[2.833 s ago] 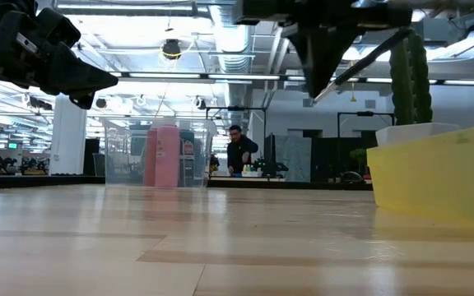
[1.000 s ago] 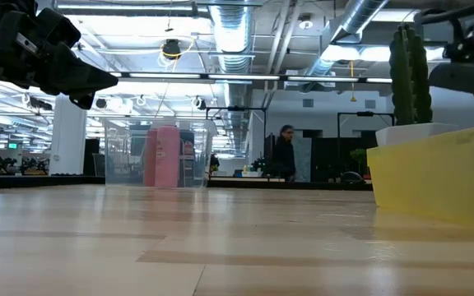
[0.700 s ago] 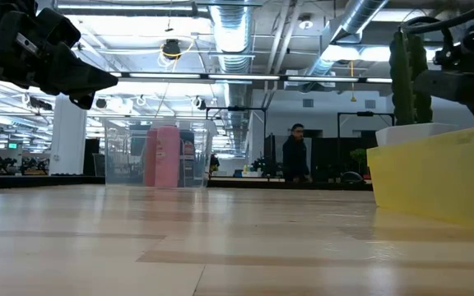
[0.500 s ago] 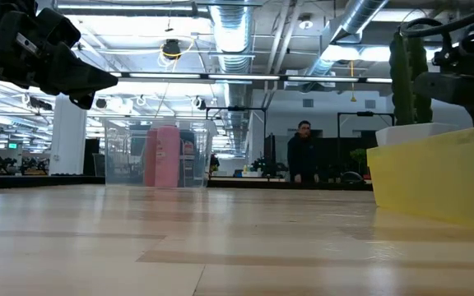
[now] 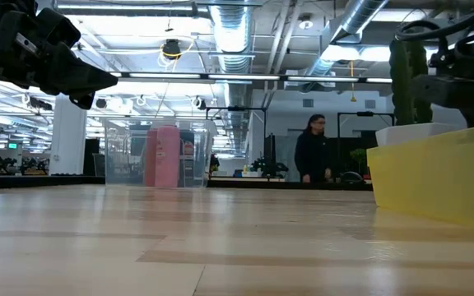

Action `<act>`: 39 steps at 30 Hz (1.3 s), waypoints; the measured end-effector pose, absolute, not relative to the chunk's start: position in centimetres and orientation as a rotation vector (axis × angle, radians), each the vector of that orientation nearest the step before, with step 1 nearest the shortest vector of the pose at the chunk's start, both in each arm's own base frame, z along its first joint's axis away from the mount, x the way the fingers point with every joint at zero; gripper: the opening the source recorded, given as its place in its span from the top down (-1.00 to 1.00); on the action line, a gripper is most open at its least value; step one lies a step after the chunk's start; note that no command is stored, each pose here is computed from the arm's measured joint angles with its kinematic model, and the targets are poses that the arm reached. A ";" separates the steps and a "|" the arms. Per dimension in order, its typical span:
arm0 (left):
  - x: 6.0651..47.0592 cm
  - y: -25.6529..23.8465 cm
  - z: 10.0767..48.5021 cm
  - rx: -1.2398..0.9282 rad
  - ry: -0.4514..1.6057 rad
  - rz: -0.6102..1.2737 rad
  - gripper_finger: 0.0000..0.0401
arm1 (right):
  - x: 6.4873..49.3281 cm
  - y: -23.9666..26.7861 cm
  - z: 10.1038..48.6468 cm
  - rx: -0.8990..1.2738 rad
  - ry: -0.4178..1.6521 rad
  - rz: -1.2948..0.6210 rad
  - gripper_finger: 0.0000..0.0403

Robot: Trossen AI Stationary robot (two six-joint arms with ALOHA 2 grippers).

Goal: Pick & Place Paint Supplies
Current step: Put the liner brush into the yellow bin

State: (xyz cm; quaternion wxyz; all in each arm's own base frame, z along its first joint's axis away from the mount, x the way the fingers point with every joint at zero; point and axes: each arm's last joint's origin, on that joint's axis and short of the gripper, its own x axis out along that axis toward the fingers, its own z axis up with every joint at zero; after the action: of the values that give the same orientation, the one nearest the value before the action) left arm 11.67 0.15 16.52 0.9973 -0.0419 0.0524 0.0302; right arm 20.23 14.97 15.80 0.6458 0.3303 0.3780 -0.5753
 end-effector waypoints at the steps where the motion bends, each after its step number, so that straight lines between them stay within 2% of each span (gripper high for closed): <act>1: 11.7 0.1 16.5 -0.084 0.105 0.059 1.00 | 20.2 15.0 15.8 0.752 0.860 -1.309 1.00; 39: 11.7 0.2 16.5 -0.083 0.105 0.063 1.00 | 20.7 14.7 15.5 0.732 0.854 -1.309 1.00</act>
State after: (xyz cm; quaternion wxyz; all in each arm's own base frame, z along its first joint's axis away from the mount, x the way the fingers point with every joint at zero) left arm 11.67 0.16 16.51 0.9973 -0.0417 0.0525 0.0316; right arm 20.71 14.65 15.48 0.6502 0.3222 0.3759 -0.5763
